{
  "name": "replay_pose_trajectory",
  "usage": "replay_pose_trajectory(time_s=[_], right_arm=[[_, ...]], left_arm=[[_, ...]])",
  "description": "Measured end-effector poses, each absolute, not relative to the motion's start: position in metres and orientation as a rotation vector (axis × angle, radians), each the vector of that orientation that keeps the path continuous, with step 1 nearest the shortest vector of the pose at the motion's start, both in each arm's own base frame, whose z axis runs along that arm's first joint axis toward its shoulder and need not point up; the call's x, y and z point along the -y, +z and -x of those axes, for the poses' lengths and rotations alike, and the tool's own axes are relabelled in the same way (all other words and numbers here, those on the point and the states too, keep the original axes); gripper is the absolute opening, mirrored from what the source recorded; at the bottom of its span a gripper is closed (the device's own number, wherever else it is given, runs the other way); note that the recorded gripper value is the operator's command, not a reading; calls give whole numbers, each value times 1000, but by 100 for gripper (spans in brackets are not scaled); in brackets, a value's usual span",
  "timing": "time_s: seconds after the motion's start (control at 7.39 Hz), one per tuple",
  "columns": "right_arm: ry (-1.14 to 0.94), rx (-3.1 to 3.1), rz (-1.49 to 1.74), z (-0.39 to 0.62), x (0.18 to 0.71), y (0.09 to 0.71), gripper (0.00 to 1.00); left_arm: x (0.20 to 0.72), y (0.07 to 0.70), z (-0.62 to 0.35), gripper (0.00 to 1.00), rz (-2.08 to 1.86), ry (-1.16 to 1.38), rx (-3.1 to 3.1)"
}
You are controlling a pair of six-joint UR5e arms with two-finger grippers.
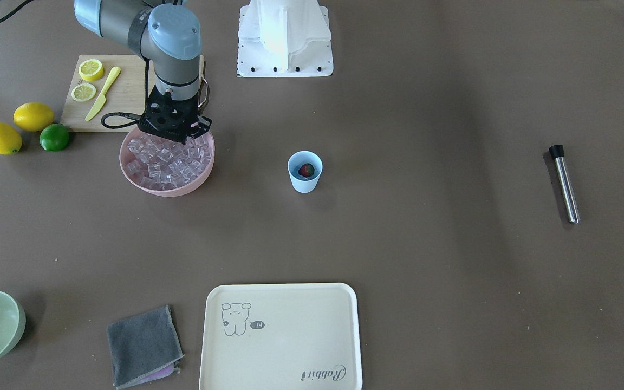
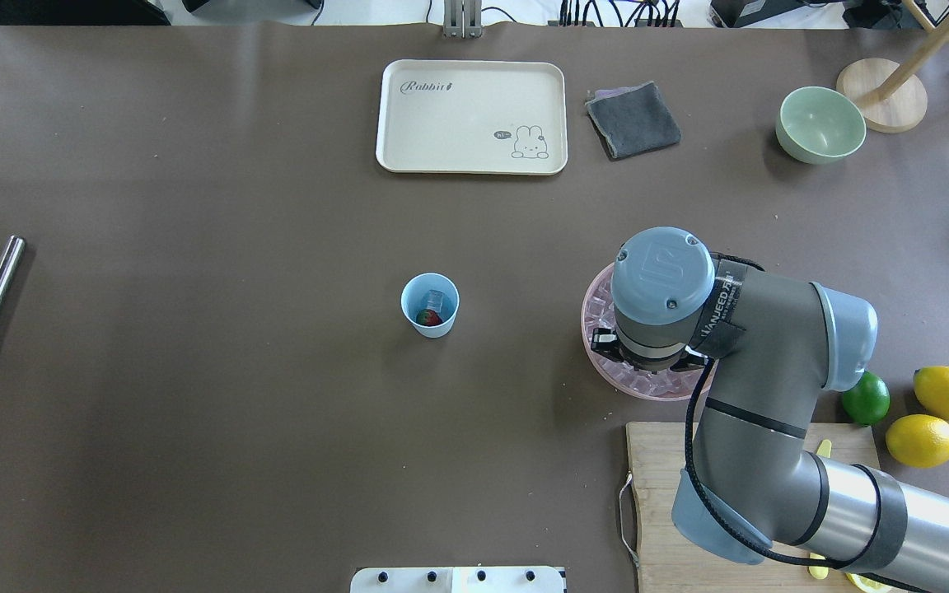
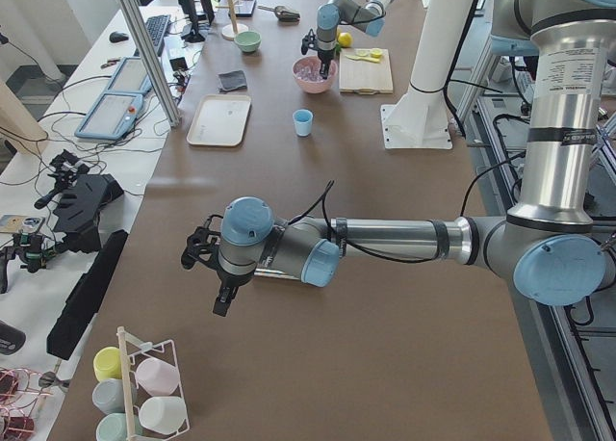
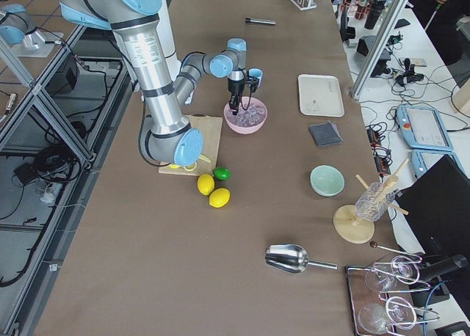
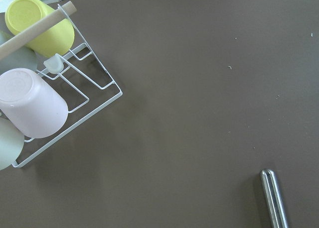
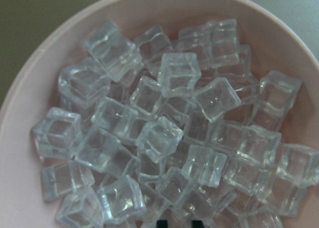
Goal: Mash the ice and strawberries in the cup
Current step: 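Close the right gripper on an ice cube and lift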
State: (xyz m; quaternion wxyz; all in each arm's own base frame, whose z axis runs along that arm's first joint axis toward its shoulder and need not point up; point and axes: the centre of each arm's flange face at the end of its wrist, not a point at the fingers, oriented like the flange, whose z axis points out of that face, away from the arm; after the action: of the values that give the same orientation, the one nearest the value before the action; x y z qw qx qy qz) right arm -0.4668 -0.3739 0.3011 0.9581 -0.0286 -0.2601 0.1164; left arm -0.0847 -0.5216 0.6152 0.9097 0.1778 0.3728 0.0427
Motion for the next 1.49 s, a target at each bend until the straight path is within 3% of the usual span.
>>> replay_pose_trajectory(time_s=[0.14, 0.27, 0.41, 0.68, 1.08, 1.49], right_arm=[[238, 526, 67, 462, 379, 300, 35], [240, 526, 71, 461, 380, 298, 63], [249, 527, 76, 461, 379, 297, 68], [285, 520, 88, 463, 378, 298, 68], [345, 509, 107, 465, 374, 298, 50], [376, 501, 124, 471, 365, 299, 50]], left_arm=[[522, 615, 85, 98, -367, 88, -769], [521, 615, 85, 98, -367, 88, -769], [521, 615, 85, 98, -367, 88, -769], [522, 614, 85, 98, -370, 88, -769], [522, 609, 85, 98, -376, 89, -770], [524, 606, 85, 98, -381, 92, -770]])
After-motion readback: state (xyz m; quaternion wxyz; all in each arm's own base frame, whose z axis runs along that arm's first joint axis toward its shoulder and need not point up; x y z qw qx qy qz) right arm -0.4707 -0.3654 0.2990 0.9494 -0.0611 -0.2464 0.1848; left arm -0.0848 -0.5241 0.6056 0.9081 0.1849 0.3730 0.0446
